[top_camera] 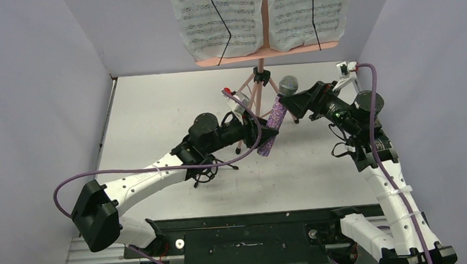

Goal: Set up the instrument practice props

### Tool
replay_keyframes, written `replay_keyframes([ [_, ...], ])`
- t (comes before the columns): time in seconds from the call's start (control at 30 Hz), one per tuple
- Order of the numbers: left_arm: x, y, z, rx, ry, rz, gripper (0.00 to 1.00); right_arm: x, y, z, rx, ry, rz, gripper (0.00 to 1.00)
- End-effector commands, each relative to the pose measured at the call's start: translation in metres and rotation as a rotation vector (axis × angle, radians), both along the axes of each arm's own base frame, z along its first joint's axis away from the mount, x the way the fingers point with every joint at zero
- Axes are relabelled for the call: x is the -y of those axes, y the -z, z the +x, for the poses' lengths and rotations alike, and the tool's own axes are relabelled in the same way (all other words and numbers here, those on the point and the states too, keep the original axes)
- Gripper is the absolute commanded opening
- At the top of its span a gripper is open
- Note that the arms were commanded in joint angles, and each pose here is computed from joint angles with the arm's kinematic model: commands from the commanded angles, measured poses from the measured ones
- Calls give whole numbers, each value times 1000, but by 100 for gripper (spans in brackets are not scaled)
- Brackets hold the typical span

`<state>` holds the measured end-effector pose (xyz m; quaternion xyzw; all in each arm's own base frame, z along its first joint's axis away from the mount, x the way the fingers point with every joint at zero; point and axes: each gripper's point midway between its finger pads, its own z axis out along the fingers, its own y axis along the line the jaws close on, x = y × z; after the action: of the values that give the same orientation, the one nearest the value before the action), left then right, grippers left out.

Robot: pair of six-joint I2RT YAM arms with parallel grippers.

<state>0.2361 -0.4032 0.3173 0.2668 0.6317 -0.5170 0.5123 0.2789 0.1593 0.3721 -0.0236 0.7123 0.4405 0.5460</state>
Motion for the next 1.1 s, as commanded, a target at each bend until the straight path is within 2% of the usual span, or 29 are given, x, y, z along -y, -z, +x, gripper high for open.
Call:
replay_keyframes([
  [0.0,-7,-67,-11,121,34,-159,0,-16,-28,-1,108,-87,63,98],
  [0.03,-7,-66,-12,120,40,-155,0,-20,-28,0,108,-104,69,100],
  [0.2,-8,-62,-15,117,48,-141,0,-43,-27,-2,103,-185,65,89],
  [0.3,-10,-60,-16,115,46,-136,0,-50,-28,-3,108,-202,61,78],
  [0.47,-12,-57,-17,113,43,-128,0,-48,-34,-4,137,-182,54,43],
  [0.53,-13,-56,-16,113,38,-126,0,-44,-37,-3,154,-155,47,19],
  [0.57,-14,-55,-15,117,34,-122,1,-42,-39,-3,162,-142,42,11],
  [0.6,-14,-55,-15,121,34,-119,3,-41,-41,-3,175,-133,36,6],
  [0.67,-17,-56,-13,131,28,-111,7,-39,-47,-5,209,-126,29,5],
  [0.77,-21,-56,-9,138,34,-94,21,-35,-54,-7,256,-109,12,5],
  [0.9,-28,-58,-6,175,96,-62,54,-35,-59,-11,319,-122,-43,5],
  [0.93,-30,-60,-6,190,114,-60,66,-35,-62,-12,330,-120,-48,5],
  [0.97,-32,-61,-7,204,133,-56,97,-31,-64,-10,329,-93,-50,5],
  [1.07,-37,-65,-8,242,168,-49,96,-29,-73,-11,370,-67,-67,5],
])
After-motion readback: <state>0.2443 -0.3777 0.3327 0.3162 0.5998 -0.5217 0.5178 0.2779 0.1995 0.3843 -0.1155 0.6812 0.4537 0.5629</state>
